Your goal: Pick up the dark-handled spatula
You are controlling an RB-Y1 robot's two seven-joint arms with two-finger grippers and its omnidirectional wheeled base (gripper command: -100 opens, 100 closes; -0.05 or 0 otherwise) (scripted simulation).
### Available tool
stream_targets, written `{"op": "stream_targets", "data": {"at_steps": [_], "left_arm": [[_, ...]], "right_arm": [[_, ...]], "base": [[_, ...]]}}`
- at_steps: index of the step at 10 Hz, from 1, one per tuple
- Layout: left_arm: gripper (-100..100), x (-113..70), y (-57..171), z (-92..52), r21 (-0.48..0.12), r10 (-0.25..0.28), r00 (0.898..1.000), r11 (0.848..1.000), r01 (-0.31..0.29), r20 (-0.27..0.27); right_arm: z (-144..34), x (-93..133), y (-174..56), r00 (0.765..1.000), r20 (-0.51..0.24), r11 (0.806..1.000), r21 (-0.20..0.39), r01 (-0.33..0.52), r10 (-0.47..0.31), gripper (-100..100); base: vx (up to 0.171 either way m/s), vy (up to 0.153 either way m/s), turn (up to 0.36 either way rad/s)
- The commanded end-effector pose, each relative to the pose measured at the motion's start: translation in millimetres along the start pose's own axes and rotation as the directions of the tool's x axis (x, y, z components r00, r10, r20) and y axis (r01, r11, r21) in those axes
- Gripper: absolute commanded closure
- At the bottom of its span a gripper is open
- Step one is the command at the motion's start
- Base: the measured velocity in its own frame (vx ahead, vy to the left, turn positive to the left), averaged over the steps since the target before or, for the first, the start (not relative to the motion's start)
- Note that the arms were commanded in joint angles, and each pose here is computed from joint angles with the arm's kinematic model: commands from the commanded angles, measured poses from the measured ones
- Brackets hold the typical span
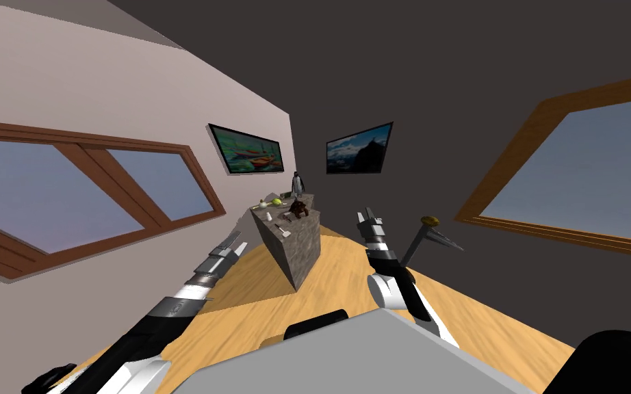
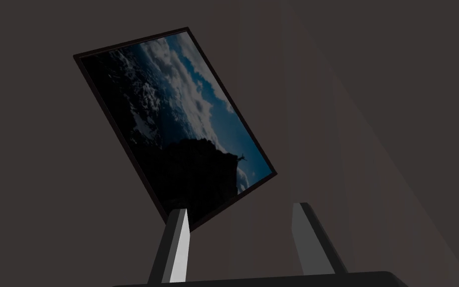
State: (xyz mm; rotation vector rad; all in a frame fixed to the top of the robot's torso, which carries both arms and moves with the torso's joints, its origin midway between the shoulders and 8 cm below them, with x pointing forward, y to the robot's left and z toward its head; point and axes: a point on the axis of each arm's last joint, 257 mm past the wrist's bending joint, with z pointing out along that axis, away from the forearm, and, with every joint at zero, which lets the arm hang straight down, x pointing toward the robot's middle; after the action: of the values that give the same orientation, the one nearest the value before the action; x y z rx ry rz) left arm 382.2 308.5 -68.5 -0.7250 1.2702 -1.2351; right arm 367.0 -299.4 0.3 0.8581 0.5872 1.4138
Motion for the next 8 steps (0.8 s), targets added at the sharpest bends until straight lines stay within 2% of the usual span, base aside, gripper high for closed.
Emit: {"op": "stream_targets", "data": {"at_steps": [1, 2, 3, 4, 5, 6, 7, 8], "left_arm": [[-100, -2.0, 8, -1.2, -0.035, 0.007, 1.000, 0.999, -0.007, -0.019], [-100, -4.0, 24, -3.3, -0.093, -0.003, 1.000, 0.996, 0.000, -0.031], [-100, -2.9, 23, -2.7, -0.096, 0.009, 0.999, 0.995, -0.013, -0.046], [-100, -4.7, 39, -5.8, -0.156, -0.002, 0.998, 0.988, -0.007, -0.058], [-100, -3.8, 39, -5.2, -0.159, 0.009, 0.997, 0.987, -0.021, -0.073], [-100, -5.4, 55, -9.7, -0.221, -0.005, 0.997, 0.975, -0.013, -0.082], [-100, -4.5, 55, -9.0, -0.224, 0.008, 0.995, 0.974, -0.031, -0.099], [-100, -5.6, 72, -14.6, -0.288, -0.004, 0.994, 0.957, -0.029, -0.112]], "right_arm": [[0.0, 0, 0, 1.000, 0.000, 1.000, 0.000, 0.000, 0.000, 0], [0.0, 0, 0, 1.000, 0.000, 1.000, 0.000, 0.000, 0.000, 0], [0.0, 0, 0, 1.000, 0.000, 1.000, 0.000, 0.000, 0.000, 0], [0.0, 0, 0, 1.000, 0.000, 1.000, 0.000, 0.000, 0.000, 0], [0.0, 0, 0, 1.000, 0.000, 1.000, 0.000, 0.000, 0.000, 0], [0.0, 0, 0, 1.000, 0.000, 1.000, 0.000, 0.000, 0.000, 0], [0.0, 0, 0, 1.000, 0.000, 1.000, 0.000, 0.000, 0.000, 0], [0.0, 0, 0, 1.000, 0.000, 1.000, 0.000, 0.000, 0.000, 0]], "base": [[-0.009, -0.025, -0.060], [0.004, -0.039, -0.120], [0.002, -0.031, -0.046], [0.009, -0.037, -0.111], [0.012, -0.029, -0.052], [0.031, -0.035, -0.092], [0.025, -0.034, -0.062], [0.041, -0.044, -0.105]]}}
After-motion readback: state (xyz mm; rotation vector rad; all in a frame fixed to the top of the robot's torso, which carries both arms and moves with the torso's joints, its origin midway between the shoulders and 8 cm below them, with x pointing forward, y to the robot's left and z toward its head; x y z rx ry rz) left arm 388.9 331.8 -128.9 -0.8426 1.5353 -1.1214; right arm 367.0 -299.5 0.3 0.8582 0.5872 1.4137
